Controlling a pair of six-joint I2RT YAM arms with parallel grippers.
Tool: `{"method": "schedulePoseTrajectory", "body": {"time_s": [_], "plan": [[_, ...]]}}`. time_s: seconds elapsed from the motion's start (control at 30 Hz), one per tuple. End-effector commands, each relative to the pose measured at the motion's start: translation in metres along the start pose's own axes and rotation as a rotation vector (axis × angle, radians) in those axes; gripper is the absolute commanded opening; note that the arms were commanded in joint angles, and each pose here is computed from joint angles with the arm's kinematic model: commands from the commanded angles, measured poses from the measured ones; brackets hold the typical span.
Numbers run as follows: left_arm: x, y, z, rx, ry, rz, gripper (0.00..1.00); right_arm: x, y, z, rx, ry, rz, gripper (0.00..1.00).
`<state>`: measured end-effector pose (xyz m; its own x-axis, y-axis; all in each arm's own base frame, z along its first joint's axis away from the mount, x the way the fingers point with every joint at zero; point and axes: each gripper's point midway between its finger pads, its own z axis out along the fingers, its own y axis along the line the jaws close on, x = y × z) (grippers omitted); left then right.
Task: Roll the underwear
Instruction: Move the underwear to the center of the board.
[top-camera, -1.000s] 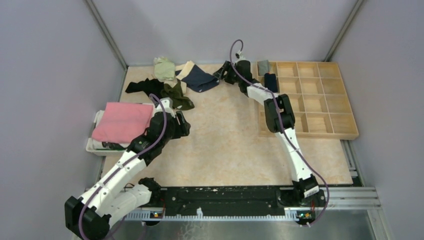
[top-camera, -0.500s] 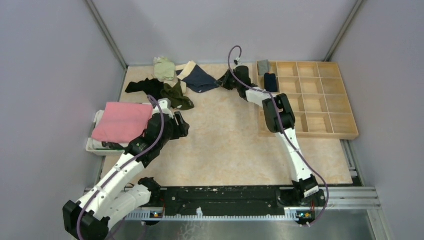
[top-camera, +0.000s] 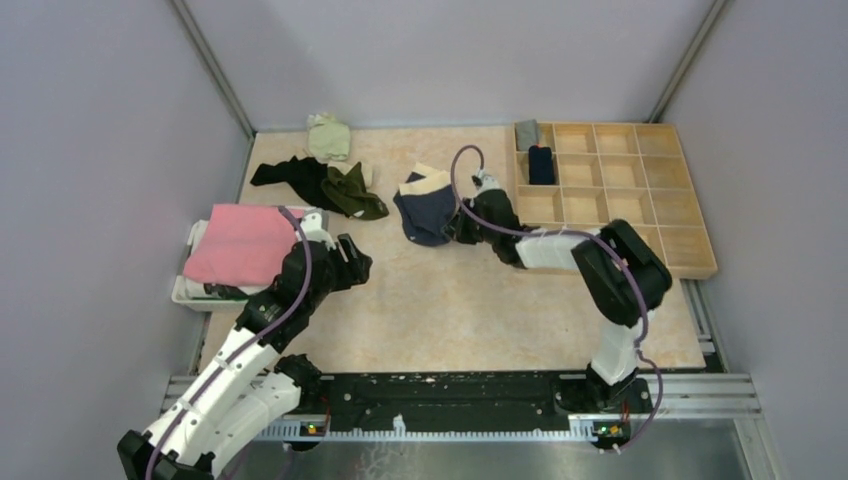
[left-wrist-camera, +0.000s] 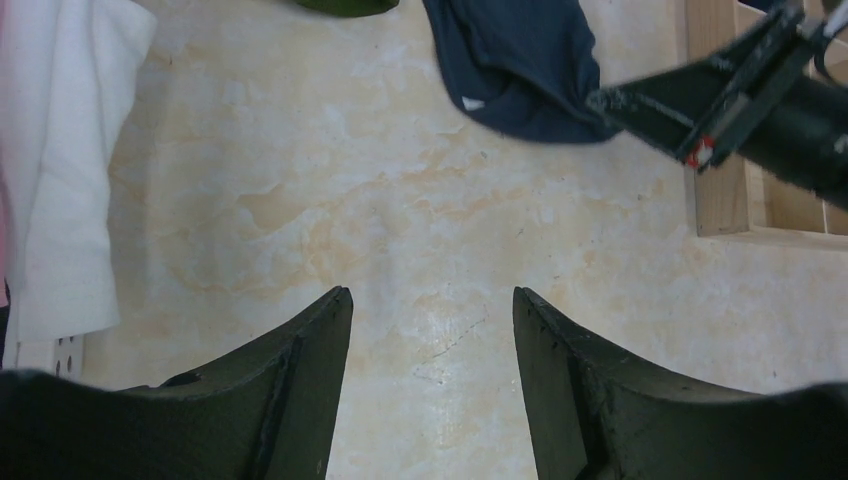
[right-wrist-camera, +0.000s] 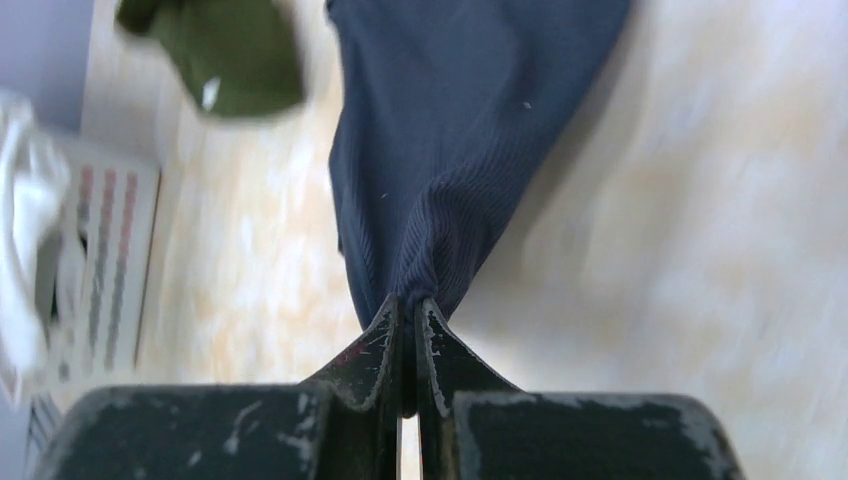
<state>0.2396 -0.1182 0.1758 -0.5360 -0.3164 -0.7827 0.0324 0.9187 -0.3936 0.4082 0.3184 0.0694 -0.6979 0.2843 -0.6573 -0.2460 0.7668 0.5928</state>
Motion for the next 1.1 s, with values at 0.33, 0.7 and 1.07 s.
{"method": "schedulePoseTrajectory", "body": {"time_s": [0.33, 0.7, 1.07], "plan": [[0.009, 0.004, -0.019, 0.027, -0.004, -0.075, 0.67, 0.160, 0.010, -0.173, 0.139, 0.054, -0.113, 0.02], [0.001, 0.004, -0.017, 0.023, -0.021, -0.019, 0.71, 0.112, -0.021, -0.257, 0.243, -0.092, -0.258, 0.44], [-0.006, -0.004, -0.001, 0.003, 0.022, 0.057, 0.74, 0.074, 0.025, -0.211, 0.390, 0.053, -0.708, 0.81]]}}
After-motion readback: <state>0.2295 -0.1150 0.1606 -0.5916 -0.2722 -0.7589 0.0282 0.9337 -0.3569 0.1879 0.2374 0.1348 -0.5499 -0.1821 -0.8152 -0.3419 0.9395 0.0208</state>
